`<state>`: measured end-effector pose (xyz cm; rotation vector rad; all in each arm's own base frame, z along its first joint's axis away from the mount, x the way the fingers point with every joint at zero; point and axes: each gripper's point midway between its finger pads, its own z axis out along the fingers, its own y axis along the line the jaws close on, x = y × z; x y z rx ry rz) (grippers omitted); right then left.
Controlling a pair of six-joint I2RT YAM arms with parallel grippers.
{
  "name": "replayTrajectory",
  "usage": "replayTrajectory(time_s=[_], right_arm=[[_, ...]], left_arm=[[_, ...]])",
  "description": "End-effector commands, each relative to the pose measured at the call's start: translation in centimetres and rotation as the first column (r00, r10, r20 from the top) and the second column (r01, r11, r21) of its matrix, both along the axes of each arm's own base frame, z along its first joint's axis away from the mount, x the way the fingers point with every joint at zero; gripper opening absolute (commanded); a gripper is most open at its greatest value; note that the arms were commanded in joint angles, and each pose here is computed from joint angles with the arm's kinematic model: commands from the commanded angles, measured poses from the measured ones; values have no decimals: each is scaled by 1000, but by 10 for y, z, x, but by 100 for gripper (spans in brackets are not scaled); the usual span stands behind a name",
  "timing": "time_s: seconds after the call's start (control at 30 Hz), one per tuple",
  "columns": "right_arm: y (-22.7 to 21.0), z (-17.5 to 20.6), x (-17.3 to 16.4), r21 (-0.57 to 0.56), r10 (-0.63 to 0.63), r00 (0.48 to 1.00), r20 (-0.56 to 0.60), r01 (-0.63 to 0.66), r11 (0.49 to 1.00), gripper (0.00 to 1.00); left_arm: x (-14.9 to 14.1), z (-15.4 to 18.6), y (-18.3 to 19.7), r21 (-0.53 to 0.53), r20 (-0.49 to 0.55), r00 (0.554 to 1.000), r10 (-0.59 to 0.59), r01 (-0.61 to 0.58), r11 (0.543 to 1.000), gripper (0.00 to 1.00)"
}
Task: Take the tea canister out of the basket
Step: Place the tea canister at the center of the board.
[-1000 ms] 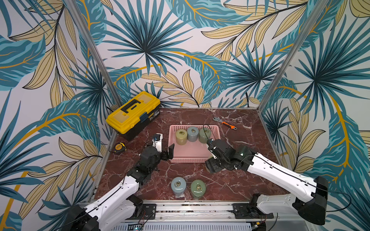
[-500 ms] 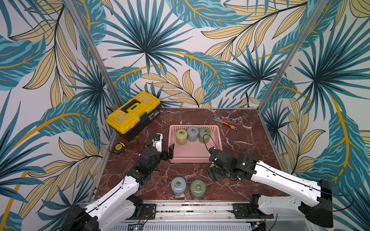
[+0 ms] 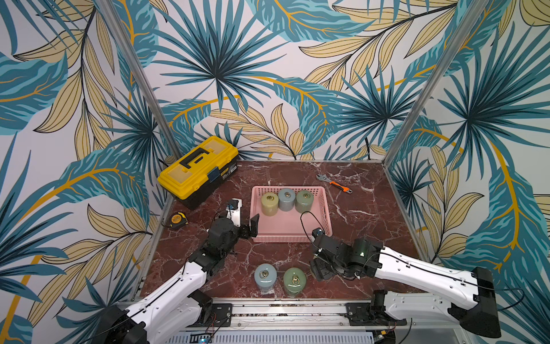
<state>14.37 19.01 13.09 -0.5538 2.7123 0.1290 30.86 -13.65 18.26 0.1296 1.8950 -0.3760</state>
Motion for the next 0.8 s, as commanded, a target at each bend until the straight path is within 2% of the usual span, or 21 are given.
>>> replayTrajectory(time_s=[0.0, 0.33, 0.77], right_arm=[[-3, -3, -2, 18, -38, 999, 17, 38, 999, 55], [1, -32, -10, 34, -59, 998, -15, 60, 998, 55], [5, -52, -18, 57, -71, 997, -44, 74, 996, 55]], left_arm=[[-2, -9, 4, 14, -5, 1000, 8, -8, 1000, 100], [-2, -9, 4, 13, -4, 1000, 8, -8, 1000, 100], [-2, -9, 4, 12, -6, 1000, 8, -8, 1000, 100]])
